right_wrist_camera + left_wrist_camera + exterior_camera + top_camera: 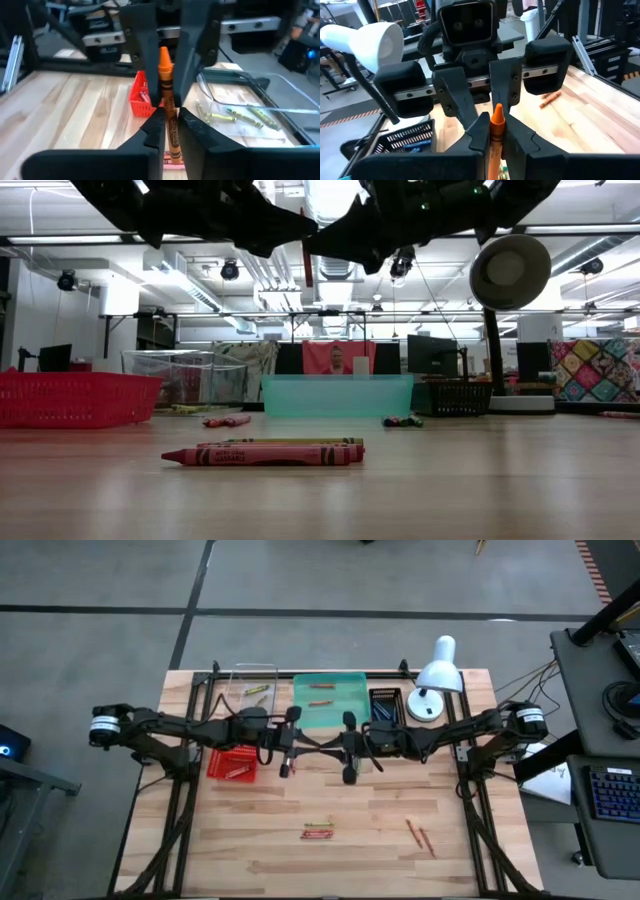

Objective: Sort crayons
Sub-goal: Put the orange crayon into the green bin

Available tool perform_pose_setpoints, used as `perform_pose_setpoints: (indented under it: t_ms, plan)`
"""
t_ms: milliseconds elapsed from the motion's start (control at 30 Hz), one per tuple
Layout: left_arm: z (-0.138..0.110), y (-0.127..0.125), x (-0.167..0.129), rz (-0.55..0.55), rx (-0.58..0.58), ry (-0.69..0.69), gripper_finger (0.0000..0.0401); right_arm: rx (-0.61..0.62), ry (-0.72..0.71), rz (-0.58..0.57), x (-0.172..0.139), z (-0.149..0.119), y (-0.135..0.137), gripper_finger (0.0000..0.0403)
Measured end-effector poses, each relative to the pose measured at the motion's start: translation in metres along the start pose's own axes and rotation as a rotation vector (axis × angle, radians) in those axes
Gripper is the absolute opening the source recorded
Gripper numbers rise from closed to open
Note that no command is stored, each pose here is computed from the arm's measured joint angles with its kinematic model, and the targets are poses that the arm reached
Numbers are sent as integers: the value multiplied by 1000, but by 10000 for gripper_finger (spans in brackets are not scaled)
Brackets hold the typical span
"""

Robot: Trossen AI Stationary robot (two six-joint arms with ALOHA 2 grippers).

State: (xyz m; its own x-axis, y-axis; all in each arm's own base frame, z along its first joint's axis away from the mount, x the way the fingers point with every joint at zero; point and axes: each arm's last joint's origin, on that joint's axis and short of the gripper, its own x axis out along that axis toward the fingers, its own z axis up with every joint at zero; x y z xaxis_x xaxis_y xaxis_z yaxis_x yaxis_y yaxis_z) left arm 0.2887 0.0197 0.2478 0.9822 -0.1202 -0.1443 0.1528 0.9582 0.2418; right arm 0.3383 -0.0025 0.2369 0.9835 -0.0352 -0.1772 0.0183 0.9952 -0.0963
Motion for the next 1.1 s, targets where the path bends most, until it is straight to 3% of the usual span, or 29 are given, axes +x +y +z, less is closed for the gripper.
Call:
perform_pose_setpoints:
  t_ms: [267,433,533,667,800,933,1100]
  plan:
    - [14,15,2,60,12,105,4,70,16,-134,-10,8,-6,109]
    - [18,40,0,181,95,295,3,102,106,-290,-21,12,-11,134]
    - [17,60,-2,232,127,339,3,110,160,-318,-26,12,-12,138]
    - [0,95,-2,317,97,409,3,150,193,-322,-32,13,-12,136]
    - [-18,133,3,391,-40,517,2,186,223,-325,-38,13,-12,128]
    - [-37,163,16,388,-141,670,2,219,261,-327,-44,12,-11,121]
    - [-59,195,36,365,-153,783,2,215,291,-317,-47,11,-10,113]
